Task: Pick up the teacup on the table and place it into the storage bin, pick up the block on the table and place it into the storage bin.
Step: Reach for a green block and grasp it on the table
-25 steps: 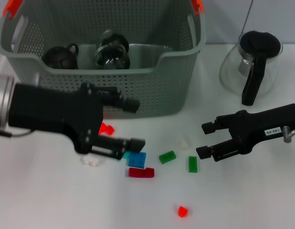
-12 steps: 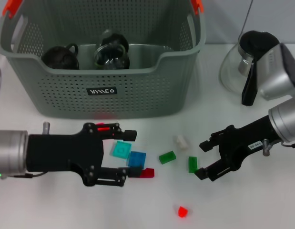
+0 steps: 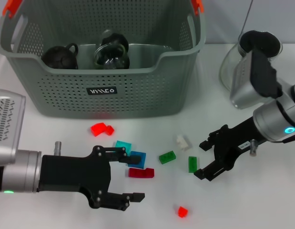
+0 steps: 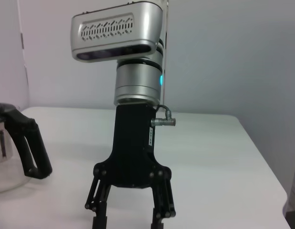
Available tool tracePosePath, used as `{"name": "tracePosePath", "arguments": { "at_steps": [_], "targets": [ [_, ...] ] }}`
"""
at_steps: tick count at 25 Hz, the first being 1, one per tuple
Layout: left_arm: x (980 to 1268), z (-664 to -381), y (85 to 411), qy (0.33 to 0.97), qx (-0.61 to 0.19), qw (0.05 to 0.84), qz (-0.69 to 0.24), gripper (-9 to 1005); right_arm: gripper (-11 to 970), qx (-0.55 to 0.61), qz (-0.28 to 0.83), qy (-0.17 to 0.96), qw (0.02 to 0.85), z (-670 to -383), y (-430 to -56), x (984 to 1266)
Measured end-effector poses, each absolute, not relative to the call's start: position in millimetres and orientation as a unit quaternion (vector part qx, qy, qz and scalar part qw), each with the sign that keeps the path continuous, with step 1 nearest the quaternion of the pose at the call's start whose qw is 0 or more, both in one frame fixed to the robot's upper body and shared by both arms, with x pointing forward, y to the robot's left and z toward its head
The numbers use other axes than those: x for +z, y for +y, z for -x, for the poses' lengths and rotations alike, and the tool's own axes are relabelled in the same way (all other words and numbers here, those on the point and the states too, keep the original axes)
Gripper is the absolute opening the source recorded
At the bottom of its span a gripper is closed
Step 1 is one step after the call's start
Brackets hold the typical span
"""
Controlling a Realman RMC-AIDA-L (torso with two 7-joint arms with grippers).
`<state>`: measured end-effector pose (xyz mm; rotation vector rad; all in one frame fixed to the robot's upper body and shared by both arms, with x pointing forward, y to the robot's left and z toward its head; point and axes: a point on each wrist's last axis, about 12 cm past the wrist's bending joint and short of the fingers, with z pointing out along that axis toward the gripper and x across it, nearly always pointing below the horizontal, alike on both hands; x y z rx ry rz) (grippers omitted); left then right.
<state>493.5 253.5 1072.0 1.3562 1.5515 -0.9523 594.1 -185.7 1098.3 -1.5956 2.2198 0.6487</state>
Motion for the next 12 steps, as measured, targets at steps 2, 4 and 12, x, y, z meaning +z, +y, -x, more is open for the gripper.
{"name": "tracePosePath", "arguments": {
  "at_steps": [2, 4, 12],
  "targets": [
    [1072.6, -494.4, 254.0, 0.620, -0.379, 0.420, -0.543, 770, 927, 0.223, 0.562, 0.779, 0.164, -593.7, -180.9, 1095.8],
    [1073.6, -495.6, 254.7, 0.620, -0.377, 0.420, -0.545, 770, 927, 0.221, 0.563, 0.779, 0.163, -593.1, -176.4, 1093.7],
    [1073.4, -497.3, 254.7, 0.625, -0.375, 0.408, -0.550, 772, 876, 0.211, 0.568, 0.779, 0.164, -592.0, -160.4, 1086.9]
  ]
}}
